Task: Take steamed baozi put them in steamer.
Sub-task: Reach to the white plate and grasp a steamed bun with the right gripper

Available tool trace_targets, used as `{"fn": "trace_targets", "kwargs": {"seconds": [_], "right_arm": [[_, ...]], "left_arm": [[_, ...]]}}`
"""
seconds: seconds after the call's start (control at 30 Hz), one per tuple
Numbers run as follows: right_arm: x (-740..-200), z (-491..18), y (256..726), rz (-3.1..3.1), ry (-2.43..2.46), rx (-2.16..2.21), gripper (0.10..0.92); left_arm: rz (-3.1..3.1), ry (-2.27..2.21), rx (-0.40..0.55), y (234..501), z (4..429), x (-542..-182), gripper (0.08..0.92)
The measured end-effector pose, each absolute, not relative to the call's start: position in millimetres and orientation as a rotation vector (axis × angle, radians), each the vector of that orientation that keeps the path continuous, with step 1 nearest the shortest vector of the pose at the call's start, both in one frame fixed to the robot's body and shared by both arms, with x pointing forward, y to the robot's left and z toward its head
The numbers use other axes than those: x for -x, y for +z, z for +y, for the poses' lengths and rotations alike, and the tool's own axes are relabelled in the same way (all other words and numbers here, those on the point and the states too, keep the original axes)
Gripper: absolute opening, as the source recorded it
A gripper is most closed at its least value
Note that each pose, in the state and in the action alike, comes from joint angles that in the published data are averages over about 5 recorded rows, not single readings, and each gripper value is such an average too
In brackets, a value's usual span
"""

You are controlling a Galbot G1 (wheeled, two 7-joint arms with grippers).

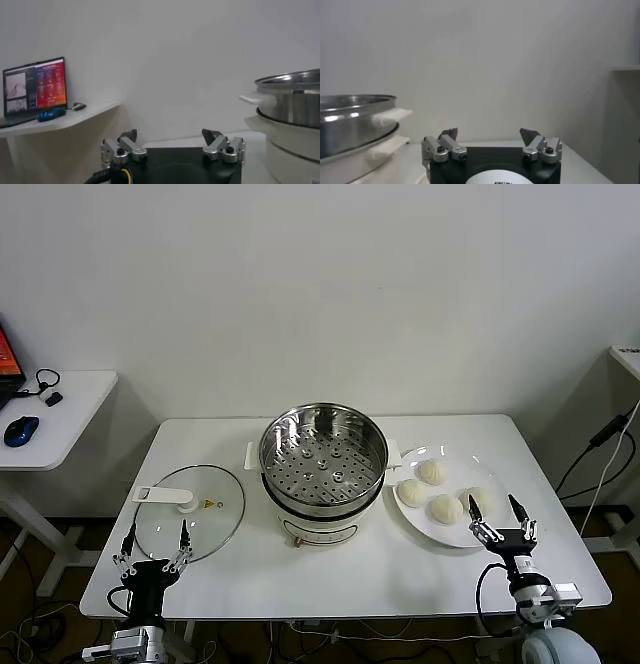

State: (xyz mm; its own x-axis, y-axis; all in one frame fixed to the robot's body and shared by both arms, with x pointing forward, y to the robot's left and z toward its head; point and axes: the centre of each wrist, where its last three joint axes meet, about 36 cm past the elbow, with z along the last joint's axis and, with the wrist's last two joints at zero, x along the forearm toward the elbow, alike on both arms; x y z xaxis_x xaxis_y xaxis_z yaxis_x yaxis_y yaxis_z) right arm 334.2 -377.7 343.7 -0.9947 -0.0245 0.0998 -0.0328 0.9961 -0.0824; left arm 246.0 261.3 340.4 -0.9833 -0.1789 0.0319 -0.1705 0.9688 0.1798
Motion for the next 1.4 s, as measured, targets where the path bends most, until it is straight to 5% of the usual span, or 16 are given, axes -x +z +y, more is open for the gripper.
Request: {"fn": "trace_targets", "kwargs": {"seconds": [0.57, 1.4], "right_arm": [[-447, -415, 433, -2.754, 0.728, -0.395, 0.823], [-629, -406, 579, -1.94, 1.183, -1.065, 0.823]], "left_arm": [[-3.085, -0.285, -0.224, 336, 256, -248, 0.823], [-3.1, -0.338, -0.136, 327, 250, -244, 0.823]]}}
